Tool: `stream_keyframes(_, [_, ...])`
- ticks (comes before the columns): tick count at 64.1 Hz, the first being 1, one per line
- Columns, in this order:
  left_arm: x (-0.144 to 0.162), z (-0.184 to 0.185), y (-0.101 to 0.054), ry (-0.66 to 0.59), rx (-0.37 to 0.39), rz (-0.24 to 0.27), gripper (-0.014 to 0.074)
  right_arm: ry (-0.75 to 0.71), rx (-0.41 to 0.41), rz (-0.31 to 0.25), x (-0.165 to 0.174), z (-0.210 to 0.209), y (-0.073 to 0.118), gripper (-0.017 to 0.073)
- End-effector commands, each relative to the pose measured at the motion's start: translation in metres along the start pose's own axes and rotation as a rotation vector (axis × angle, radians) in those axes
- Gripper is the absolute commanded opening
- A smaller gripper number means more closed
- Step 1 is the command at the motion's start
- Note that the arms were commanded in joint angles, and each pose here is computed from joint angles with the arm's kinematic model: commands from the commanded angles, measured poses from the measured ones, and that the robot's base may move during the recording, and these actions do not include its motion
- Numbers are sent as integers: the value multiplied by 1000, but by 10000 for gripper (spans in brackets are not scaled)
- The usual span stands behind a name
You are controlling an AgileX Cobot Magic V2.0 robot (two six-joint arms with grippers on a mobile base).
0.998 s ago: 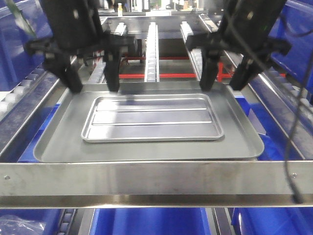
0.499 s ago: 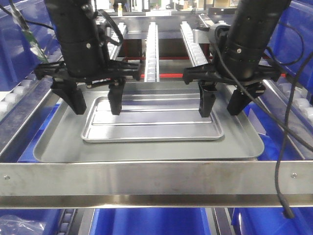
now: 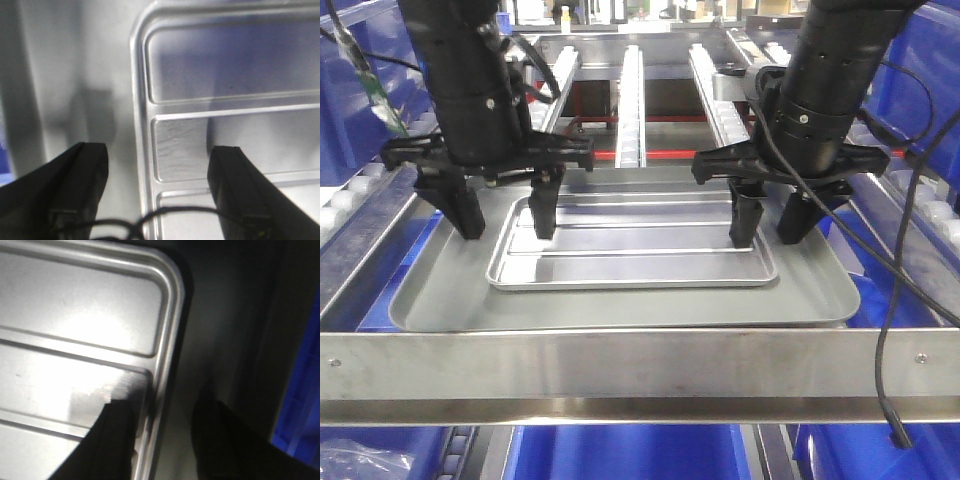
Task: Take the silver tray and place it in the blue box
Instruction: 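Lower both grippers onto the silver tray's opposite short edges, then close both grippers on the silver tray's rims, then lift the silver tray with both grippers off the grey tray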
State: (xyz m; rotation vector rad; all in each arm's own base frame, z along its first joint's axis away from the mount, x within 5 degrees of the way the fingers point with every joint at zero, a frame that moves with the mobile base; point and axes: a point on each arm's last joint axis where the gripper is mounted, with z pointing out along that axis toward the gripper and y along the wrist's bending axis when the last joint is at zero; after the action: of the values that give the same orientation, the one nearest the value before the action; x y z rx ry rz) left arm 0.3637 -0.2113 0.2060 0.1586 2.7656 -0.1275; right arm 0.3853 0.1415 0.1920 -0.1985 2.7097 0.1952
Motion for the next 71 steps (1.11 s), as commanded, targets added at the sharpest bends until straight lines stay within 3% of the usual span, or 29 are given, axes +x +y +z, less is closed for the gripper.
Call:
stream_keyframes(1, [-13, -24, -3, -87, 45, -23, 346, -120, -17, 1, -17, -26, 0, 351])
stream_keyframes(15, [-11, -18, -4, -67, 43, -29, 342, -119, -17, 1, -17, -26, 0, 350])
stream_keyframes(20, [-11, -18, -4, -67, 43, -29, 301, -119, -17, 1, -17, -26, 0, 321])
stream_keyframes(28, [-11, -18, -3, -65, 43, -29, 129, -118, -17, 1, -17, -26, 0, 185])
stream_keyframes(36, [-11, -18, -3, -66, 42, -28, -117, -118, -17, 1, -17, -26, 0, 39])
stream_keyframes(41, [-11, -18, -3, -68, 42, -27, -85, -118, -17, 1, -17, -26, 0, 57])
stream_keyframes(53, [-11, -21, 1, -51, 25, -45, -102, -117, -13, -4, -17, -31, 0, 56])
stream_keyframes(71, [-16, -73, 6, -117, 39, -68, -102, -128, -7, -17, -14, -81, 0, 56])
